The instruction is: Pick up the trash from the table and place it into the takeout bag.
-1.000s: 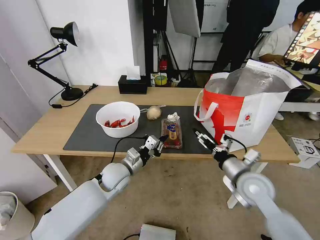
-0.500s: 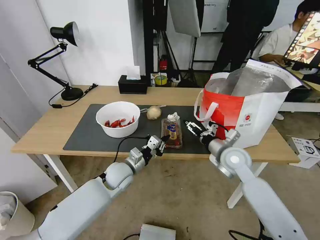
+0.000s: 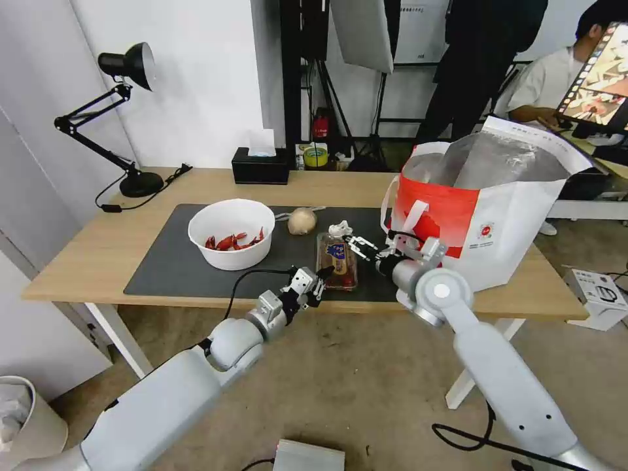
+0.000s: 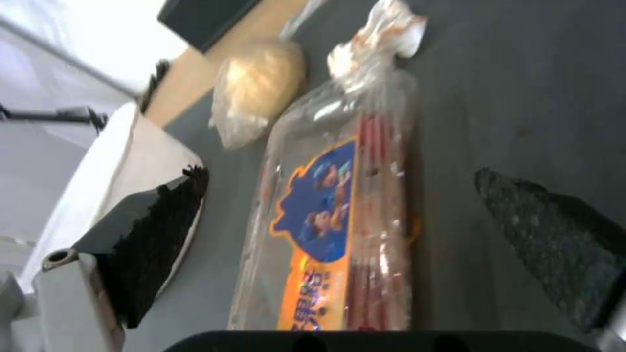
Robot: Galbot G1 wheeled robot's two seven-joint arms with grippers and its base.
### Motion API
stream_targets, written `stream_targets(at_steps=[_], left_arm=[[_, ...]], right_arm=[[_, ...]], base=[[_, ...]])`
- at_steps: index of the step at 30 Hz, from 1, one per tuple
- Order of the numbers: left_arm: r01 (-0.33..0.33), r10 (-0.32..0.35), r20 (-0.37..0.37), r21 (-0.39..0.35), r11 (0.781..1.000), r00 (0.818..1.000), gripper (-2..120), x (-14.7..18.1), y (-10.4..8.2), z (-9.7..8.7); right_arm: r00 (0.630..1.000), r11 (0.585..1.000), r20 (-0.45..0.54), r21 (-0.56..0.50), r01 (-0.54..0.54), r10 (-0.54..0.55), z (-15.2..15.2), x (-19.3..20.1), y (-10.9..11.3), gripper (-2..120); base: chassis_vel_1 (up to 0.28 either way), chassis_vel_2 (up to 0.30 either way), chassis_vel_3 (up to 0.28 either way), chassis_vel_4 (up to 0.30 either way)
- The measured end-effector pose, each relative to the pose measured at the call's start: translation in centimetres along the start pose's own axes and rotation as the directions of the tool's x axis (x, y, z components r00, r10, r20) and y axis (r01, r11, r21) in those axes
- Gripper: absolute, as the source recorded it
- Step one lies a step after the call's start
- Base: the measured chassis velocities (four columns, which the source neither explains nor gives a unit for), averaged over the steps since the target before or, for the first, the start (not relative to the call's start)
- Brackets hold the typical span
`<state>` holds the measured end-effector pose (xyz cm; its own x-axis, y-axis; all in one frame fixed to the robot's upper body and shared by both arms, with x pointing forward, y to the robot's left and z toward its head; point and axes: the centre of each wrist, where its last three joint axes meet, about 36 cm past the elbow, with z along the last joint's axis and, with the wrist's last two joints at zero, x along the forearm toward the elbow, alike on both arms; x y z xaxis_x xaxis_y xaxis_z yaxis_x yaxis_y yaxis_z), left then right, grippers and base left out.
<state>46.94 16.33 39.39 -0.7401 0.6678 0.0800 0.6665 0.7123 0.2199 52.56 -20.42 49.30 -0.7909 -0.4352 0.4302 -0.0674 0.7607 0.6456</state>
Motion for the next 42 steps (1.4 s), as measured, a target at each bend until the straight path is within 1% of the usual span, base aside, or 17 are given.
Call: stream_targets(at_steps=[6, 11, 17, 18, 21, 29, 42], left_arm=[[-0.001, 0.001, 0.002, -0.003, 1.0, 1.0, 0, 0.0, 0.0, 0.0], [0.01, -0.01, 0.008, -0.005, 1.0, 1.0, 0, -0.1, -0.1, -0.1], [0.011, -0.011, 0.015, -0.005, 1.0, 1.0, 0, -0.1, -0.1, -0.1], [0.01, -0.01, 0.017, -0.006, 1.0, 1.0, 0, -0.1, -0.2, -0.1], [0.009, -0.009, 0.021, -0.006, 1.0, 1.0, 0, -0.2, -0.2, -0.1], [0.009, -0.009, 0.026, -0.014, 1.0, 1.0, 0, -0.1, 0.1, -0.2], [-0.001, 0.002, 0.033, -0.015, 1.0, 0.999, 0, -0.4, -0.4, -0.2]], right_arm=[[0.999, 0.999, -0.036, 0.033, -0.002, 0.003, -0.8, -0.8, 0.7, 100], [0.998, 0.999, -0.062, 0.053, -0.006, 0.01, -1.8, -1.7, 1.5, 100], [0.992, 0.998, -0.111, 0.051, -0.049, 0.054, -2.6, -2.4, 2.0, 100], [0.987, 0.997, -0.139, 0.042, -0.072, 0.077, -3.0, -2.7, 2.1, 100], [0.985, 0.997, -0.152, 0.027, -0.073, 0.076, -3.4, -3.0, 2.1, 100], [0.982, 0.998, -0.177, 0.021, -0.058, 0.061, -3.2, -3.6, 2.7, 100], [0.976, 0.997, -0.203, 0.032, -0.067, 0.073, -2.7, -4.2, 2.8, 100]], base=[[0.0, 0.0, 0.0, 0.0], [0.0, 0.0, 0.0, 0.0], [0.0, 0.0, 0.0, 0.0], [0.0, 0.0, 0.0, 0.0], [0.0, 0.0, 0.0, 0.0], [0.0, 0.0, 0.0, 0.0], [0.0, 0.0, 0.0, 0.0]])
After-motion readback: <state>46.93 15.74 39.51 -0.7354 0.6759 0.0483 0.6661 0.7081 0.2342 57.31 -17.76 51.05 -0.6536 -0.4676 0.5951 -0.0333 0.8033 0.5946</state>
